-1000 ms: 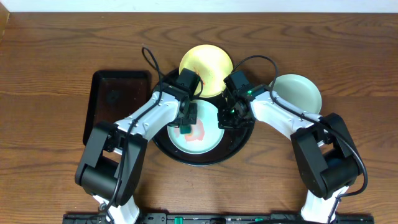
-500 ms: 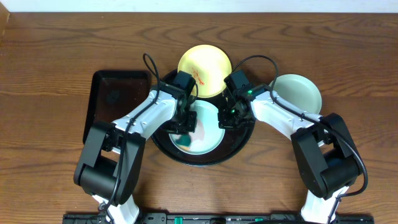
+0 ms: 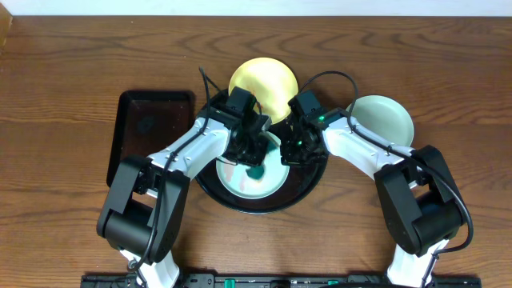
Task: Clean dirty plates on tray and stack at the side
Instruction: 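Scrub the second pale green plate with the sponge in the left gripper, then lift the second pale green plate with the right gripper toward the right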
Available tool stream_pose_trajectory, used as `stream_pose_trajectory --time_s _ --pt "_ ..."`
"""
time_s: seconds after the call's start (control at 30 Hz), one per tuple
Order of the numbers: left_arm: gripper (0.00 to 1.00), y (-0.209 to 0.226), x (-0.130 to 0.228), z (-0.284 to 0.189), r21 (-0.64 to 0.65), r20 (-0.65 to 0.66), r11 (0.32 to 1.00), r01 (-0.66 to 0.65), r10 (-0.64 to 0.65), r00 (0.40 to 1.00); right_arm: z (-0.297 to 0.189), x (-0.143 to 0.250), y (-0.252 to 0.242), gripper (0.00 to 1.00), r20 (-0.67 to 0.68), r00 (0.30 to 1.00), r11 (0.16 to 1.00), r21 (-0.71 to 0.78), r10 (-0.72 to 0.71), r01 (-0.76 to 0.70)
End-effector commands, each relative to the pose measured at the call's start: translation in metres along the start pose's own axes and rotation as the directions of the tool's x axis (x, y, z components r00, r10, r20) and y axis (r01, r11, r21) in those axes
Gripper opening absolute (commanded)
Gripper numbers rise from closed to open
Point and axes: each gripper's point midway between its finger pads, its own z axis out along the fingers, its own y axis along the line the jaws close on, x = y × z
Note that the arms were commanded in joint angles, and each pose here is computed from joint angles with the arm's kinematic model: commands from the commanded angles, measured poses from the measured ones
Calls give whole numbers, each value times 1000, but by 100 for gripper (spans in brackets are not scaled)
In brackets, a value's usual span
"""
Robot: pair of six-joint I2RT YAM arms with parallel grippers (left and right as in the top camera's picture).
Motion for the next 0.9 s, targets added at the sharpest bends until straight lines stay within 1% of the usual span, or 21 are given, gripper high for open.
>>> stream_pose_trajectory --time_s 0.0,0.03,0.07,0.13,0.2,0.27,0.37,0.63,0.77,0.87 --pt "7 45 -7 0 -248 32 969 -15 24 999 10 7 -7 1 -20 1000 999 50 -15 16" --pt "8 54 -8 -2 -297 41 955 -2 15 999 10 7 -7 1 -20 1000 999 51 -15 16" --pt "7 66 -9 -7 -366 59 930 34 -13 998 10 6 -8 1 -19 1000 998 58 -14 15" --pt "8 84 -7 -16 -465 84 880 97 -65 994 10 7 -10 1 -21 1000 998 67 -12 14" --pt "7 89 -4 -22 -500 82 858 116 -86 993 10 8 -12 1 -21 1000 997 79 -11 12" --pt "7 88 -1 -28 -505 69 855 121 -100 993 10 7 -13 1 -19 1000 996 83 -11 12" --pt "7 84 1 -39 -506 72 846 165 -149 986 10 7 -14 1 -17 1000 996 86 -11 12" --pt "7 71 8 -84 -520 38 824 224 -239 970 10 7 -16 1 -15 1000 995 98 -5 7" --pt "8 74 13 -106 -536 24 798 275 -311 950 9 6 -15 1 -14 1000 995 97 -7 8" --pt "8 79 15 -109 -518 22 798 308 -348 937 0 3 -10 1 -3 999 995 93 -36 36"
